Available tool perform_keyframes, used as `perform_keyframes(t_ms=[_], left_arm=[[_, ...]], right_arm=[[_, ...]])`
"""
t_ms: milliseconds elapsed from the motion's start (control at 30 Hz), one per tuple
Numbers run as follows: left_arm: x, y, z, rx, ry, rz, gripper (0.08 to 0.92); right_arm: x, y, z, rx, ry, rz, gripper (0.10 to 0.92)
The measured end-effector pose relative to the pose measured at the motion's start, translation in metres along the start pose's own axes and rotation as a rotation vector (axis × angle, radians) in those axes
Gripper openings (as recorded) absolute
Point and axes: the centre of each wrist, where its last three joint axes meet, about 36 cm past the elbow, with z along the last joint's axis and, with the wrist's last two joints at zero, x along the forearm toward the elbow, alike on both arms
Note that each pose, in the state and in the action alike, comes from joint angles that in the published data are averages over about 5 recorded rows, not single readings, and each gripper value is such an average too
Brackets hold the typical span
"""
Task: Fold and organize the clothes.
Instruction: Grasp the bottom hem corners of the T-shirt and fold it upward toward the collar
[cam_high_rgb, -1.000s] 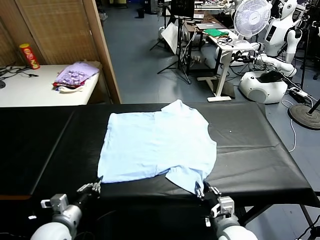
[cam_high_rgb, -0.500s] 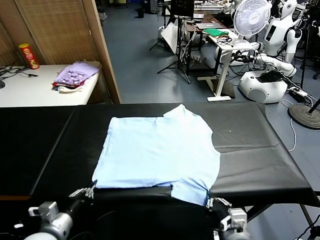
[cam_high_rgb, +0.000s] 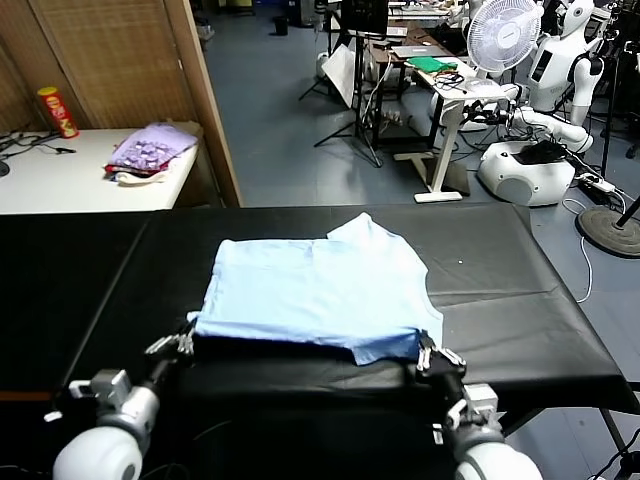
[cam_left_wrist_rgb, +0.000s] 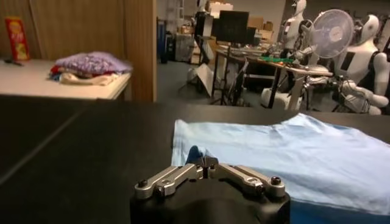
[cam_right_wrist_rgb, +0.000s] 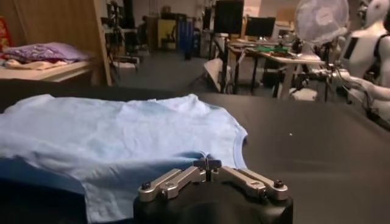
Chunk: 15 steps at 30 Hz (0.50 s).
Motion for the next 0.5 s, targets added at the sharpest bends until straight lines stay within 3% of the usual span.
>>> perform_keyframes(t_ms=[500], left_arm=[[-0.050, 0.009, 0.015, -0.060, 0.016, -0.042, 0.126]], right_arm=[[-0.057, -0.021, 0.012, 0.116, -0.051, -0.114, 0.122]])
